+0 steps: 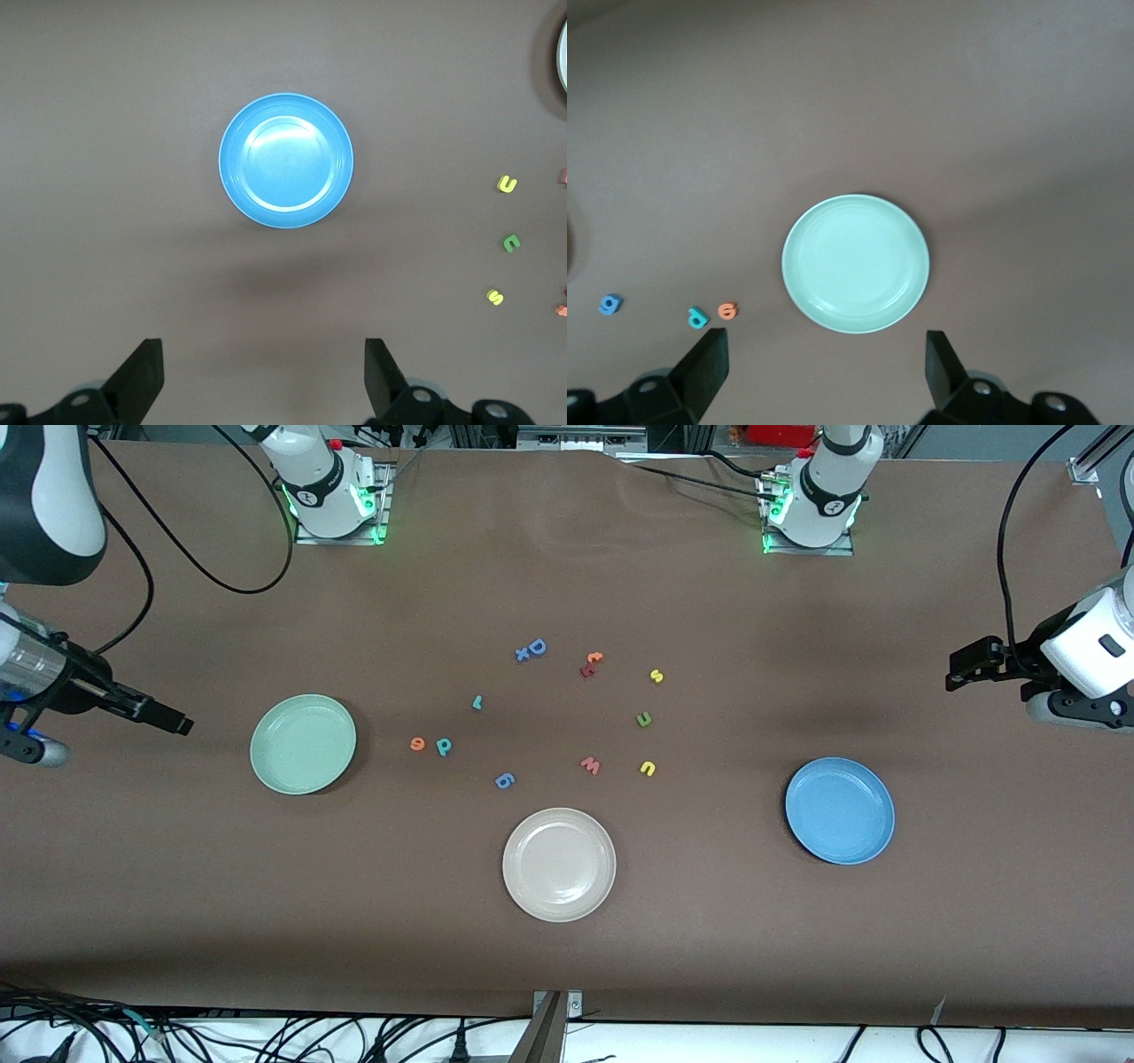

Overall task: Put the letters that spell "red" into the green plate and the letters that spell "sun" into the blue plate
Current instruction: 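Move the right gripper over the letters beside the green plate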

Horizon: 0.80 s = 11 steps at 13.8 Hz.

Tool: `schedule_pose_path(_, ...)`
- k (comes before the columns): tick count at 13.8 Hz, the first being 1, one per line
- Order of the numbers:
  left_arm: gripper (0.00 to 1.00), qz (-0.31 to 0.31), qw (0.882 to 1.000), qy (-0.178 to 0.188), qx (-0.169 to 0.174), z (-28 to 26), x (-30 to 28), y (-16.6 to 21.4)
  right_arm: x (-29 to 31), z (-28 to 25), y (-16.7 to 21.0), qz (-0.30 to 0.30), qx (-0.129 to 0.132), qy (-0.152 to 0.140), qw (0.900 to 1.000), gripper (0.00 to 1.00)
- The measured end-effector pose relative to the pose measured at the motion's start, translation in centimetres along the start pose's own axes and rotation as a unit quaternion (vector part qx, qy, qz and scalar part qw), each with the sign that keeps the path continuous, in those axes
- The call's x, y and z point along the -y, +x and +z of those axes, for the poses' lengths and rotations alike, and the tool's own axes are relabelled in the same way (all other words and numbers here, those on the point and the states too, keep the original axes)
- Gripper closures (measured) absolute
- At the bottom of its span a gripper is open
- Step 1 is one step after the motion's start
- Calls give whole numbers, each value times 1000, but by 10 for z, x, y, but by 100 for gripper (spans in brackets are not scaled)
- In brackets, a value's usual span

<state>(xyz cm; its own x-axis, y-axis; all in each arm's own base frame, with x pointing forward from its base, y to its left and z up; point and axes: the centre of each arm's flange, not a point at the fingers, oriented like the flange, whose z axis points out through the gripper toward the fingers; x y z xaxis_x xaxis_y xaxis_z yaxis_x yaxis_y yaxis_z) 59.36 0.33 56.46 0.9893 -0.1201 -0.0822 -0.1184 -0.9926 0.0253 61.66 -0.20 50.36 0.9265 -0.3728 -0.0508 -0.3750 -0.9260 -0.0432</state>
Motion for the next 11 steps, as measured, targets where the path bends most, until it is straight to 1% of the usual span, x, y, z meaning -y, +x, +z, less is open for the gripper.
schedule_pose_path(4,0,0,1000,0,0,0,0,0,33,11,-13,30,5,4,1000,1)
schedule_pose_path(11,0,0,1000,0,0,0,0,0,87,35,-40,79,4,14,997,1)
